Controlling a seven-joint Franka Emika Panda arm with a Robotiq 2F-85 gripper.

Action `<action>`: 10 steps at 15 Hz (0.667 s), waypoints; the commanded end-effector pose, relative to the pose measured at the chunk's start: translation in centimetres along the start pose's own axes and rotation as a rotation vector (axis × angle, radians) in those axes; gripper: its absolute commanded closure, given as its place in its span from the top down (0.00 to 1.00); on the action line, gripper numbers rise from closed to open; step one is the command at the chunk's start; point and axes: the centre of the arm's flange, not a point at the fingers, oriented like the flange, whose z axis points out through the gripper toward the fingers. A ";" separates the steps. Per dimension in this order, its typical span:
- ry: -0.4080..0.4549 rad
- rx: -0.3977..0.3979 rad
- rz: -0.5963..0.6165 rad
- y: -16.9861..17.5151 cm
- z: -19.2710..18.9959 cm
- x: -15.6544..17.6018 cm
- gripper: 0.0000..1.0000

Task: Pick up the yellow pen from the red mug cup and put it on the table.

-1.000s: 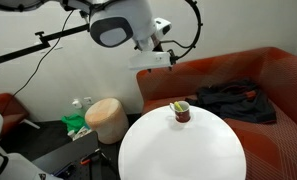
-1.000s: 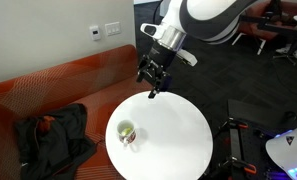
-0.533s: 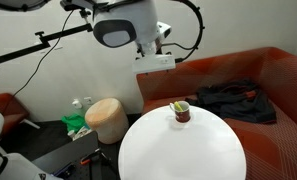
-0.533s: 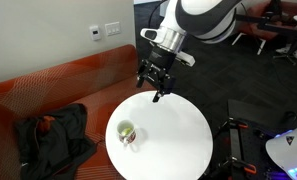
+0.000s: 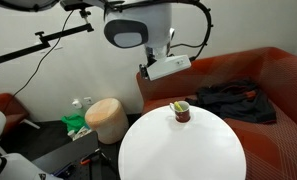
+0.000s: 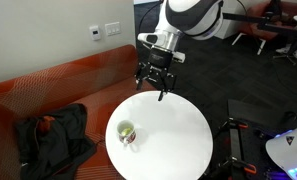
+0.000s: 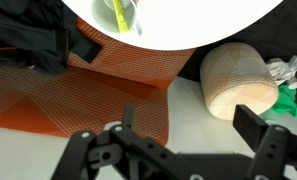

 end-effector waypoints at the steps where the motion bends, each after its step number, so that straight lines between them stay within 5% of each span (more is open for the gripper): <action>1: 0.081 0.077 -0.149 2.1 1.6 -0.7 1.00; 6: 0.147 0.203 -0.262 2.6 5.1 -1.6 1.00; 10: 0.120 0.179 -0.223 1.2 5.1 -2.0 1.00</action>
